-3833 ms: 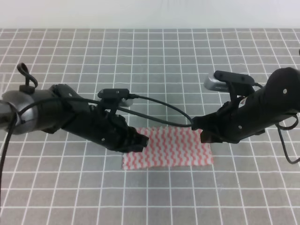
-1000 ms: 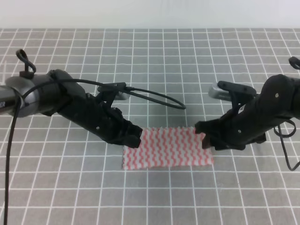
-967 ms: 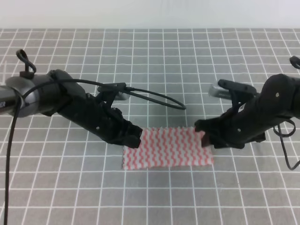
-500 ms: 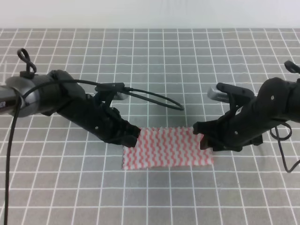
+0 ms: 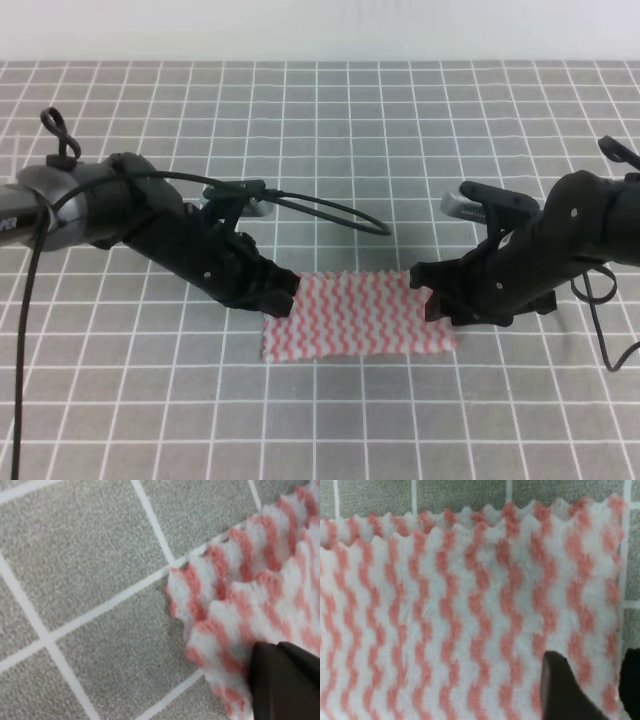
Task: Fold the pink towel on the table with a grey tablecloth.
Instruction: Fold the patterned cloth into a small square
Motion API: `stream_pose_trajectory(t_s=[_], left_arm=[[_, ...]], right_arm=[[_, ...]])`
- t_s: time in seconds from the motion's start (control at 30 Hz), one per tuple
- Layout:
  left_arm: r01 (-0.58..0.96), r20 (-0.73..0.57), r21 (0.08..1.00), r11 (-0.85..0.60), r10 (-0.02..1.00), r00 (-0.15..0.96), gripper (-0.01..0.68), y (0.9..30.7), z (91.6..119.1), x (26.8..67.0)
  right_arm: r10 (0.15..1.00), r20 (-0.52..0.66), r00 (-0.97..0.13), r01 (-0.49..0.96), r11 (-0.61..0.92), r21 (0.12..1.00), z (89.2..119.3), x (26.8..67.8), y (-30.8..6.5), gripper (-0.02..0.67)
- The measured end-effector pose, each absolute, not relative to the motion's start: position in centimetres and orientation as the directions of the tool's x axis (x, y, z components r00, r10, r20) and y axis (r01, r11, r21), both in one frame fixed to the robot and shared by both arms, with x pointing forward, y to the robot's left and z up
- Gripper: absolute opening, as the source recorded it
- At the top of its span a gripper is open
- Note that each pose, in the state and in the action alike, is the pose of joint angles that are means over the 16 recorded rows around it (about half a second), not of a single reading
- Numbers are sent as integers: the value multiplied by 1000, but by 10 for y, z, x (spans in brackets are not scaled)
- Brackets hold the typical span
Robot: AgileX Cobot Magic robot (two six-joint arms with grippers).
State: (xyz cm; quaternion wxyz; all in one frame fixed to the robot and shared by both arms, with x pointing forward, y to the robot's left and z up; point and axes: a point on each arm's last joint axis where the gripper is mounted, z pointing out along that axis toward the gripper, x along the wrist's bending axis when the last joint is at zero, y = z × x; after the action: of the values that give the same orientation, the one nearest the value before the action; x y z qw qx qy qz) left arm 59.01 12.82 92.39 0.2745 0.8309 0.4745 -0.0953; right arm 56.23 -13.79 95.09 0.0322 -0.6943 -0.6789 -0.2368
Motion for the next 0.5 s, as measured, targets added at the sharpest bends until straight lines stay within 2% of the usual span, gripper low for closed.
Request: stream_pose_trajectory(t_s=[0.5], left_arm=[[843, -423, 347, -411, 733, 532, -2, 128, 919, 590]], right_arm=[[924, 382, -35, 957, -80, 280, 948, 564, -136, 248]])
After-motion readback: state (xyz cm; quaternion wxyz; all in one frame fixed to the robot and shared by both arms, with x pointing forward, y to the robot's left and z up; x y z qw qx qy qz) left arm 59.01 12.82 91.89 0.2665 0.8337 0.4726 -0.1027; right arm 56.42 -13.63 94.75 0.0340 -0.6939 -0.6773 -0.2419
